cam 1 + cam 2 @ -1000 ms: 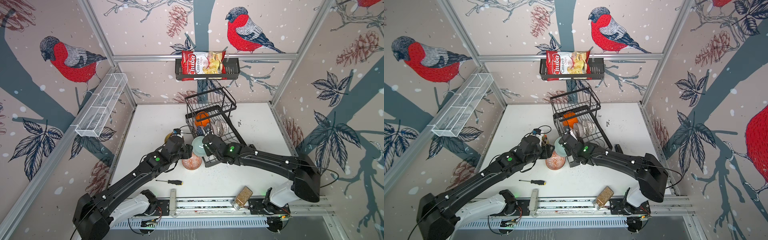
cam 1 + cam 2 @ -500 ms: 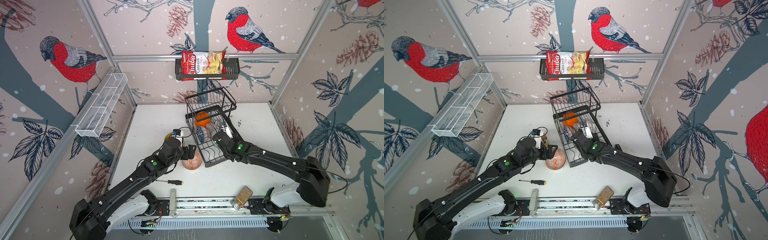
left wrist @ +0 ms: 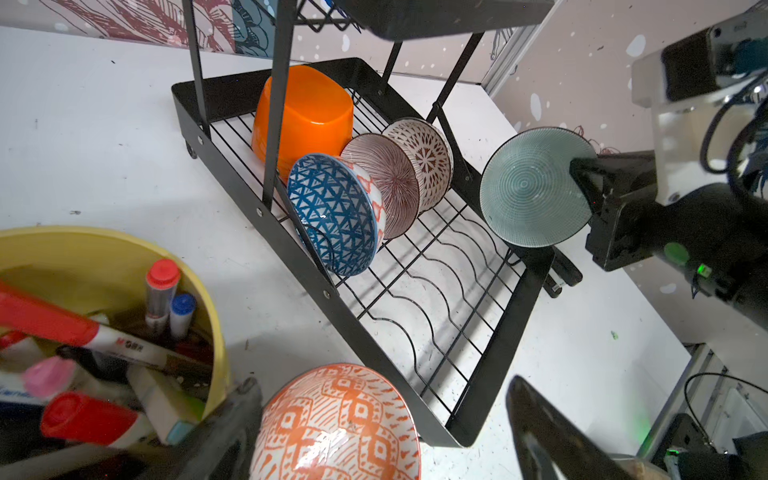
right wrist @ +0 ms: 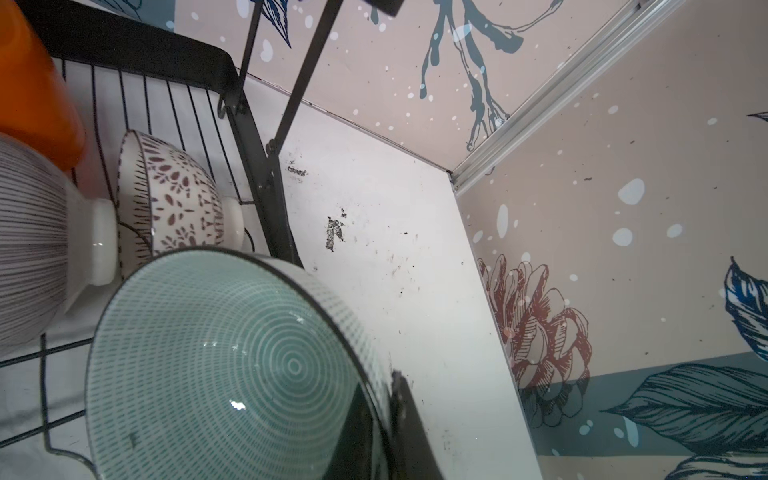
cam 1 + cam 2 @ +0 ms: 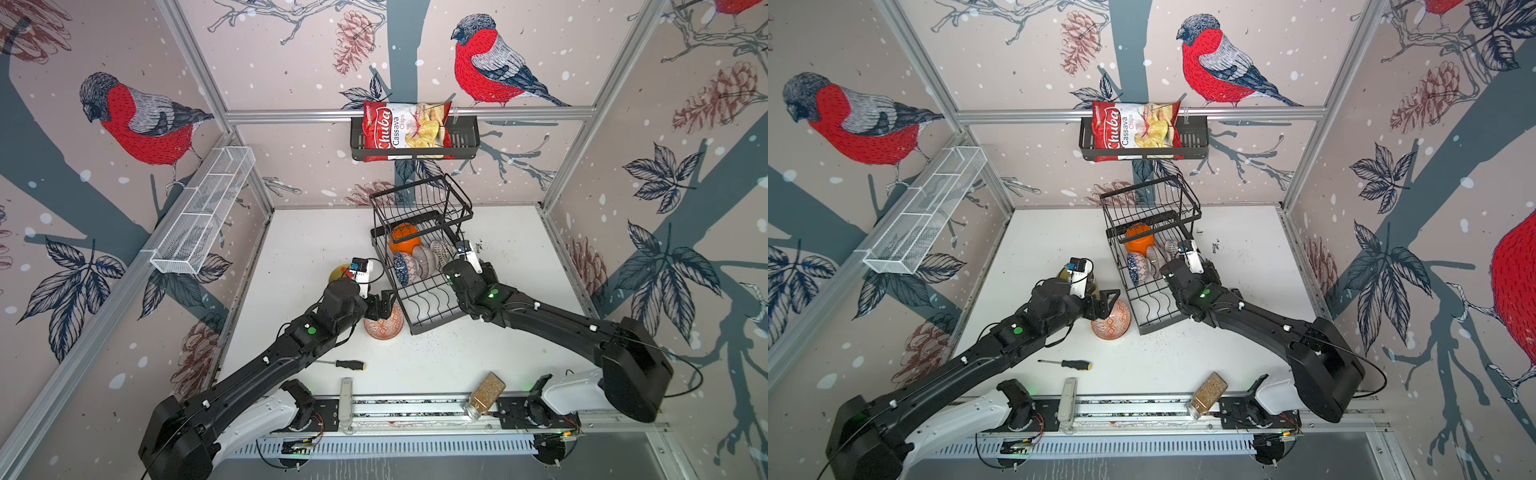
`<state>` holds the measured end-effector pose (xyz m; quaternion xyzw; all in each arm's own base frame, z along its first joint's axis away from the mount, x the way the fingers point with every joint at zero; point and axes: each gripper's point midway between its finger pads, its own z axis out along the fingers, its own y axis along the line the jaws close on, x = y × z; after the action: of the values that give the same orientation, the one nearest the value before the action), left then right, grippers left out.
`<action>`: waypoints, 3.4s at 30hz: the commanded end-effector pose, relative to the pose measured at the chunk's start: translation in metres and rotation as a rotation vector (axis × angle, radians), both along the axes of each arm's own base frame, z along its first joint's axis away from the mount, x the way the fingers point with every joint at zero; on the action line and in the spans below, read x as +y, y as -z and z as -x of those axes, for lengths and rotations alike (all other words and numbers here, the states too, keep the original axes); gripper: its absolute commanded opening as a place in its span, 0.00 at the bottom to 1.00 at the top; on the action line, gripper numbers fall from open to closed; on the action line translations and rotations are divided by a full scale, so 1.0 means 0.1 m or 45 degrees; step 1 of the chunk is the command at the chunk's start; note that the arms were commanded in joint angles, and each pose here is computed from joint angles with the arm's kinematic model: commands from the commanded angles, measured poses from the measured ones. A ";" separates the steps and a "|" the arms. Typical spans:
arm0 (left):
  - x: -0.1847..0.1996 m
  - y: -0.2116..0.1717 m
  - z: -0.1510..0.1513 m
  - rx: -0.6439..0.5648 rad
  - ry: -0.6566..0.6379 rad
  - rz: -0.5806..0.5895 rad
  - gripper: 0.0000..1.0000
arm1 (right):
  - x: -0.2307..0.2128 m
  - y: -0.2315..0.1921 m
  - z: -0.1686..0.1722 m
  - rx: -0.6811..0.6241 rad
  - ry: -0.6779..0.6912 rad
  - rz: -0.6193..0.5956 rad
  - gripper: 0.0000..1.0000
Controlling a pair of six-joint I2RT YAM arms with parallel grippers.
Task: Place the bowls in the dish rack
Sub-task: 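Close the right gripper on the green bowl rim while the left gripper releases, then lower the green bowl on edge into the rack beyond the brown-patterned bowl, then open the right gripper and lift it away from the rack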
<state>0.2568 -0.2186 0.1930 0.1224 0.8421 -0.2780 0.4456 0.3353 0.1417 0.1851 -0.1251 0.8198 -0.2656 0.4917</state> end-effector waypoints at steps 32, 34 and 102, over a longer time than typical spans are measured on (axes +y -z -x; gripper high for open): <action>-0.29 0.10 -0.13 -0.078 0.134 0.111 0.90 | -0.08 0.37 -0.10 0.028 0.080 0.400 0.00; -0.30 0.11 -0.13 -0.081 0.139 0.112 0.90 | -0.06 0.41 -0.11 0.035 0.074 0.419 0.00; -0.25 0.16 -0.11 -0.055 0.118 0.108 0.90 | 0.57 0.59 -0.16 0.084 -0.066 0.276 0.89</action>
<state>0.2641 -0.2434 0.1678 0.1541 0.8209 -0.3269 0.4421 0.3513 0.1950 0.1189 -0.2194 0.7921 -0.3556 0.4449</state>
